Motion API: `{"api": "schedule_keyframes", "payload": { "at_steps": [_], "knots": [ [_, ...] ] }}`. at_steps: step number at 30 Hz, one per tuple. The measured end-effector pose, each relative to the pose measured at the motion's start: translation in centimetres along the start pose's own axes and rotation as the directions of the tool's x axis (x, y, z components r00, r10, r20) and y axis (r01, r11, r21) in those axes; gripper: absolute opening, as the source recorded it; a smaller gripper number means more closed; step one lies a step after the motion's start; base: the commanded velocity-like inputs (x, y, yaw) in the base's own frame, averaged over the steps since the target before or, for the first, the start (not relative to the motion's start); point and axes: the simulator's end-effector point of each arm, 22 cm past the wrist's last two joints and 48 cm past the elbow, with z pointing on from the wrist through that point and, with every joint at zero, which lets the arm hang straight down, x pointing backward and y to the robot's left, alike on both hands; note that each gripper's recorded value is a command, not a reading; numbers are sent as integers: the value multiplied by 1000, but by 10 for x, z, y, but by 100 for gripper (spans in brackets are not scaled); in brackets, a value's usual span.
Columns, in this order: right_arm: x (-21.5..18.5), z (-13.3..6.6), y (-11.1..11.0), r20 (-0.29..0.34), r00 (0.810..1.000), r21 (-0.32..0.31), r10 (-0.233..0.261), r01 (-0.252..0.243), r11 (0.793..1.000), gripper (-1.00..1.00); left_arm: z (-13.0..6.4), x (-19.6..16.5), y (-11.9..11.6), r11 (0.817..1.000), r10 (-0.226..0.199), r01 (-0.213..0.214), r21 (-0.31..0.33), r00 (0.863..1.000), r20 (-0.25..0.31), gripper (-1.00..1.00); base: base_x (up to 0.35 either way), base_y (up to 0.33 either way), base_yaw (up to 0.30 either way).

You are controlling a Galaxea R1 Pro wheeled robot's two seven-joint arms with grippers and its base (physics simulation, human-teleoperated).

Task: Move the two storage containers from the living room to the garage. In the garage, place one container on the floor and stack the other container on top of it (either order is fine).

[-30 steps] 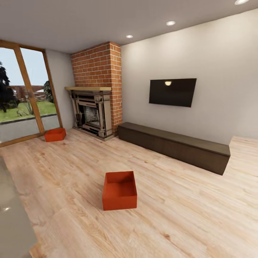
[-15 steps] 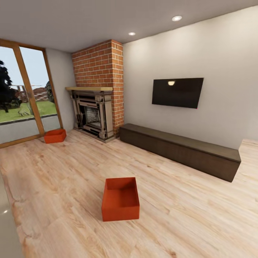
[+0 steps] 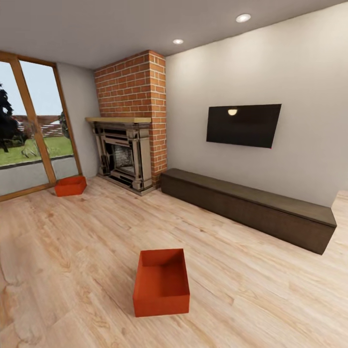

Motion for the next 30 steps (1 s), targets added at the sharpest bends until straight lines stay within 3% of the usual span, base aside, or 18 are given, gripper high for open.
{"api": "schedule_keyframes", "payload": {
  "at_steps": [30],
  "knots": [
    [0, 0, 3, -2, 1000, -3, 0, 0, 1000, 100, 0, -3, -1, 1000, -2, 2, 1, 1000, 15, 100, 325, 0, 0]
  ]
}}
